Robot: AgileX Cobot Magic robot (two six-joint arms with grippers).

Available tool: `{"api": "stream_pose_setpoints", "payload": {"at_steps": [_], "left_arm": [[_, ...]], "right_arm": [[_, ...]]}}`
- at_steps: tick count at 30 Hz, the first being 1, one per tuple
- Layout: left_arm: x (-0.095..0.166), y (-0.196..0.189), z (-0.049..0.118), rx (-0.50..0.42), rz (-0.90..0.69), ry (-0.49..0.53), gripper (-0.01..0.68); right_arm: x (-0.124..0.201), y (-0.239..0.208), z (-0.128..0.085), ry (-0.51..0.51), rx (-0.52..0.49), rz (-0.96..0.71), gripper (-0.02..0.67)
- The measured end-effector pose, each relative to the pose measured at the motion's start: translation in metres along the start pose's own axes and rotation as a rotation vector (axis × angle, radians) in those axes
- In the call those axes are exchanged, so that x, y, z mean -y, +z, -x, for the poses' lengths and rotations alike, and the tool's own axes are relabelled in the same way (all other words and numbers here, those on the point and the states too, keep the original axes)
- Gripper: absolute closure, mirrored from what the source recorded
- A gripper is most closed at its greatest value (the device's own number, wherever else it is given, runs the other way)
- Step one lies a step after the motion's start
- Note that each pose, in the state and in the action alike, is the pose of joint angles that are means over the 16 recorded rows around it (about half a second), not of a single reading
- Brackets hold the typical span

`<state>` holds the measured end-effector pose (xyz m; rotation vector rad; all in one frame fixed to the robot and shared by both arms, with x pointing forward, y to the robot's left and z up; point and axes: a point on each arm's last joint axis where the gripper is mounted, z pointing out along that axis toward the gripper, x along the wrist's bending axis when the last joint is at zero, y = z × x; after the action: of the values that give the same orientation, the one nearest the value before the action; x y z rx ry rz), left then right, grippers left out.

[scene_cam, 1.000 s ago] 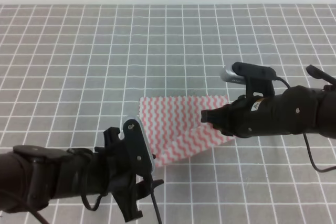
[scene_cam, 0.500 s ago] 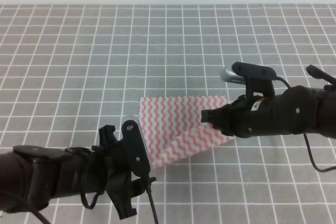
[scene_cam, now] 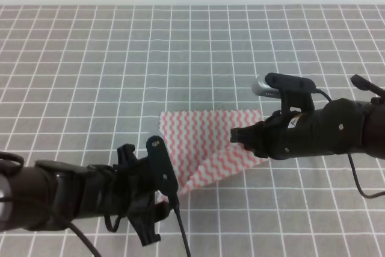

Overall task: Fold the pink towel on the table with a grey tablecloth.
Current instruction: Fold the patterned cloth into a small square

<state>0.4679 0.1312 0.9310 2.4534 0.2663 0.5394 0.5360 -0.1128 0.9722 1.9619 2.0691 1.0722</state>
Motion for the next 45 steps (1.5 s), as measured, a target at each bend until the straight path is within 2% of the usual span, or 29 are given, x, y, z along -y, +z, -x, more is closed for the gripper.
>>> {"api": "stream_pose_setpoints", "payload": {"at_steps": [7, 12, 26, 34, 45], "left_arm": [[0.002, 0.006, 0.0, 0.011, -0.017, -0.013, 0.317], [0.004, 0.009, 0.001, 0.018, -0.022, -0.012, 0.358], [0.003, 0.009, 0.0, 0.018, -0.022, -0.022, 0.572], [-0.003, 0.009, -0.007, -0.01, -0.009, -0.13, 0.658], [-0.021, 0.014, -0.031, -0.093, 0.016, -0.34, 0.673]], "right_arm": [[0.0, 0.0, 0.0, -0.004, 0.001, -0.004, 0.663], [0.0, -0.001, 0.0, -0.007, 0.001, -0.003, 0.663], [0.001, -0.002, 0.0, -0.012, 0.003, -0.02, 0.664], [0.002, -0.001, 0.003, -0.007, 0.01, -0.03, 0.663], [-0.003, -0.001, 0.011, 0.014, 0.025, -0.016, 0.663]]}}
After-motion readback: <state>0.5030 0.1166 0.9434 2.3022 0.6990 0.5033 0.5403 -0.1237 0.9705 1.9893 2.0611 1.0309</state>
